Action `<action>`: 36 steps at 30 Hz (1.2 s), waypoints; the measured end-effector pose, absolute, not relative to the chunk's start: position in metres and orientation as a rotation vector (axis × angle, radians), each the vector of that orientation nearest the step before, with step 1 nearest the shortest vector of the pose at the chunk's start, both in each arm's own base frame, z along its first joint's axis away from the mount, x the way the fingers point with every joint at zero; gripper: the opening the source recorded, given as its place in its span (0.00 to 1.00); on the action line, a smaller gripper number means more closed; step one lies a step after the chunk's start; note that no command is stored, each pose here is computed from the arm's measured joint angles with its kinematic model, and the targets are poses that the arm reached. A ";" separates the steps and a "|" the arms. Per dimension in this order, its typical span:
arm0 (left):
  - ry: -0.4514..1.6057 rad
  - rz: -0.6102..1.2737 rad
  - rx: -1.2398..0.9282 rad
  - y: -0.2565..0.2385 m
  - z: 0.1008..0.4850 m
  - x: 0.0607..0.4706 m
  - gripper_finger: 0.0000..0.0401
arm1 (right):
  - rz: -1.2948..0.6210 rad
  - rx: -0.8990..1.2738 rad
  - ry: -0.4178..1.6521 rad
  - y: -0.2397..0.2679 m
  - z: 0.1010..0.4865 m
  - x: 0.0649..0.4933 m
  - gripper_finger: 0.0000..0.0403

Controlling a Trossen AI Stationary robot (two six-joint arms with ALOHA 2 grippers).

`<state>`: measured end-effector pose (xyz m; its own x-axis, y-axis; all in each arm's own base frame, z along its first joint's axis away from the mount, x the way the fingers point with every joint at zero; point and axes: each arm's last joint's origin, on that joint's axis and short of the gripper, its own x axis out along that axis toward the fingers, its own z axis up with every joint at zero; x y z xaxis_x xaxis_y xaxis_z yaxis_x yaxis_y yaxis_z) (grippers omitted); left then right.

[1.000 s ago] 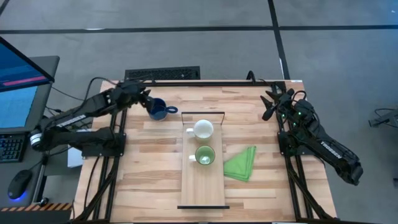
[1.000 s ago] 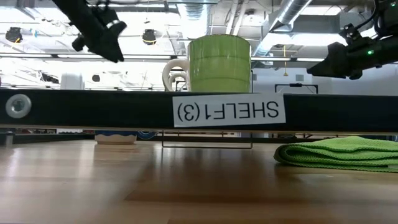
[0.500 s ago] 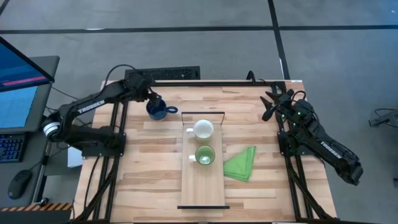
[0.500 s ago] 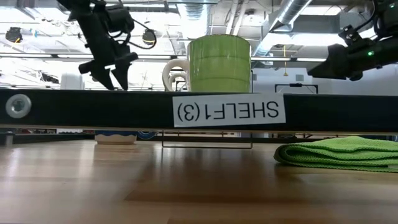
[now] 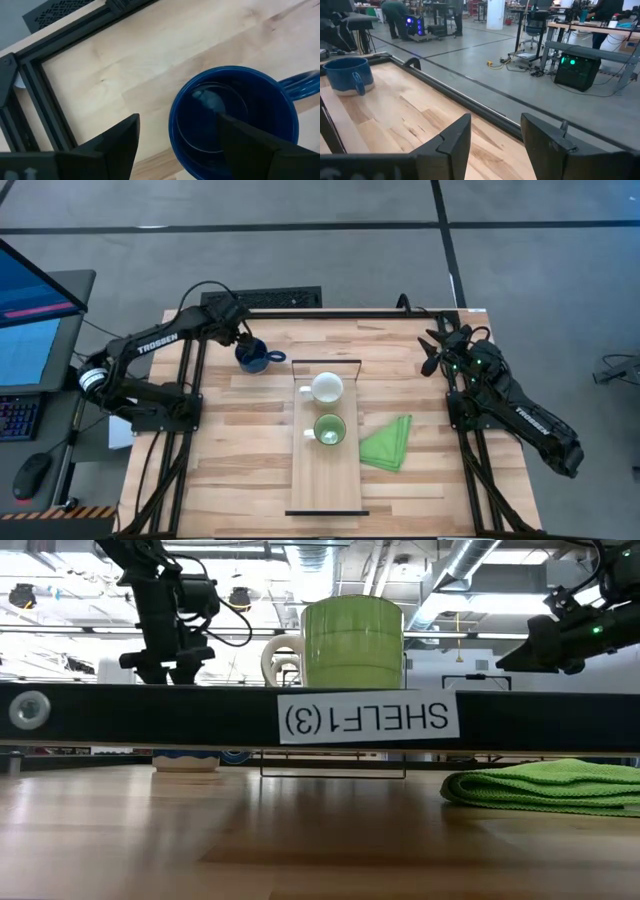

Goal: Stack small to large cups/mugs on shelf
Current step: Put the blue mug on the shelf

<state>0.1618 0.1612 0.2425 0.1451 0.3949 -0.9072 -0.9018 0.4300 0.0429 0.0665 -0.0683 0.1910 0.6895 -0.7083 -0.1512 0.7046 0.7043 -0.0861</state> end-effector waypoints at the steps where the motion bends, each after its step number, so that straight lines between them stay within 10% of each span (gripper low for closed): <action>1: 1.031 1.023 -0.608 0.161 0.243 0.162 0.62 | -0.790 -0.021 0.179 -0.068 0.191 0.066 0.49; 18: 1.088 0.668 -0.293 0.163 0.245 0.170 0.62 | -0.789 -0.017 0.188 -0.068 0.190 0.066 0.48; 36: 1.272 0.714 -0.261 0.174 0.221 0.173 0.62 | -0.790 -0.016 0.189 -0.068 0.190 0.066 0.49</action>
